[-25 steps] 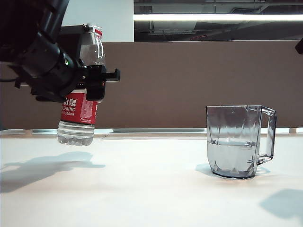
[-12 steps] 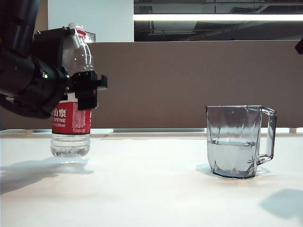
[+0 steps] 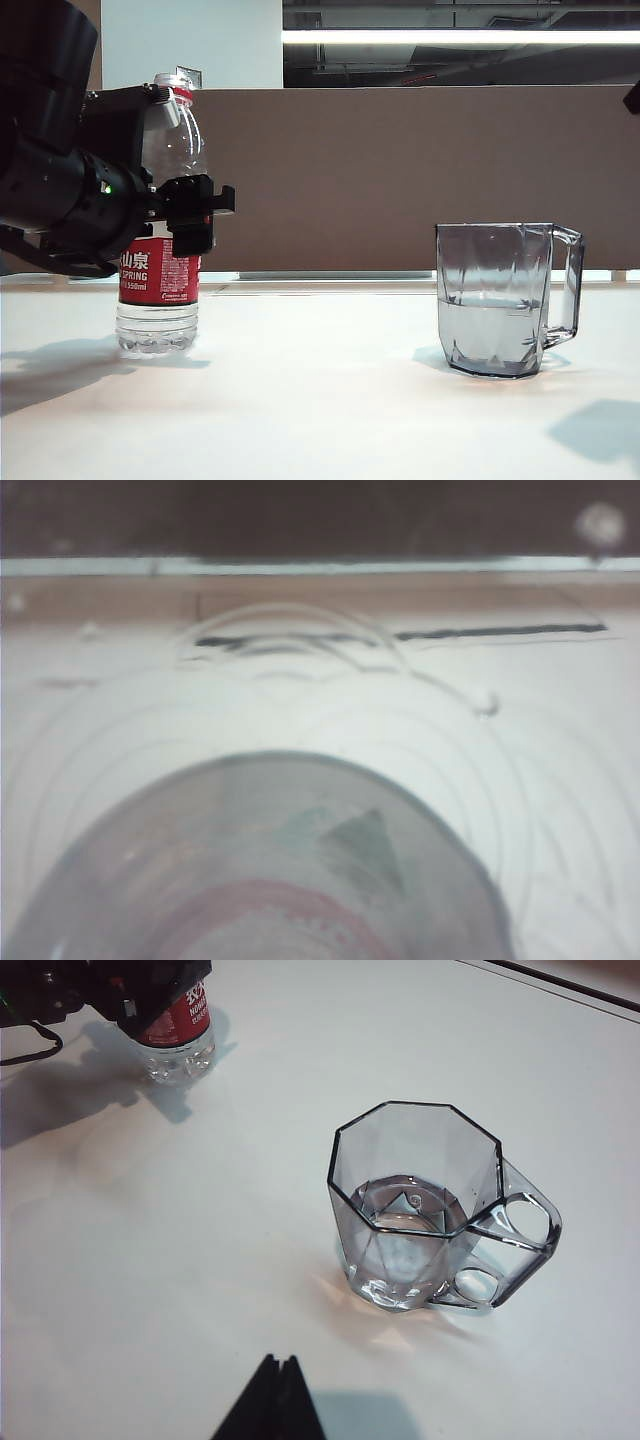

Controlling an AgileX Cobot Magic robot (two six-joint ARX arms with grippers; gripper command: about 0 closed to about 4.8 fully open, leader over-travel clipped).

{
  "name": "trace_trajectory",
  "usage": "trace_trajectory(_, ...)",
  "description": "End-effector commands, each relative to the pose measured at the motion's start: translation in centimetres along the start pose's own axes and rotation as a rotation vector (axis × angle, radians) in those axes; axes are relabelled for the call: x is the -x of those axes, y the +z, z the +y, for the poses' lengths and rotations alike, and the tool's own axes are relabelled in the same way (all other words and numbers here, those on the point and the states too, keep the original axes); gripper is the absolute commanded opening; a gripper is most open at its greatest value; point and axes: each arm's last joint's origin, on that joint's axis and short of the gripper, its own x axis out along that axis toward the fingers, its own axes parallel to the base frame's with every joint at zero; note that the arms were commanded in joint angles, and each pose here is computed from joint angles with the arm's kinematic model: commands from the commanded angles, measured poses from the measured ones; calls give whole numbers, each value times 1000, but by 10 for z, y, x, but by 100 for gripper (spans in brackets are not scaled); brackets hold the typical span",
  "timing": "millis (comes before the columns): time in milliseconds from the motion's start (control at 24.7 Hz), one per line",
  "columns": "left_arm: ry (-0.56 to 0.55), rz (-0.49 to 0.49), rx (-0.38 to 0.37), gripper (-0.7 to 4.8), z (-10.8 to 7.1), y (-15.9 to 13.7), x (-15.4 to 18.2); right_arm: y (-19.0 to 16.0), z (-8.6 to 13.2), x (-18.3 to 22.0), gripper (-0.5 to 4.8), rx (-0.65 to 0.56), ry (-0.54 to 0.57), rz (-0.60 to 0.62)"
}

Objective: Pick up the mineral water bottle with the left hand on the table and pour water into the mug until it's half full.

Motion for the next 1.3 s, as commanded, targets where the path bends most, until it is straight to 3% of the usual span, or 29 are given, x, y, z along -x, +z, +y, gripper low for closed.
trace_trajectory(41, -13, -12, 3, 305, -1, 2, 0, 3, 0, 1, -1, -3, 11, -18)
trace_trajectory(243, -15, -15, -74, 373, -2, 3, 0, 3, 0, 1, -1, -3, 11, -18)
trace_trajectory(405, -47, -18, -97, 378, -3, 5, 1, 3, 0, 1, -2, -3, 11, -18)
trace_trajectory(567, -52, -19, -99, 479, -3, 8, 3, 3, 0, 1, -1, -3, 12, -18)
trace_trajectory(1094, 1, 66, -163, 479, 4, 22, 20, 3, 0, 1, -1, -3, 12, -18)
trace_trajectory(1297, -7, 117, -225, 479, 9, 34, 37, 3, 0, 1, -1, -3, 12, -18)
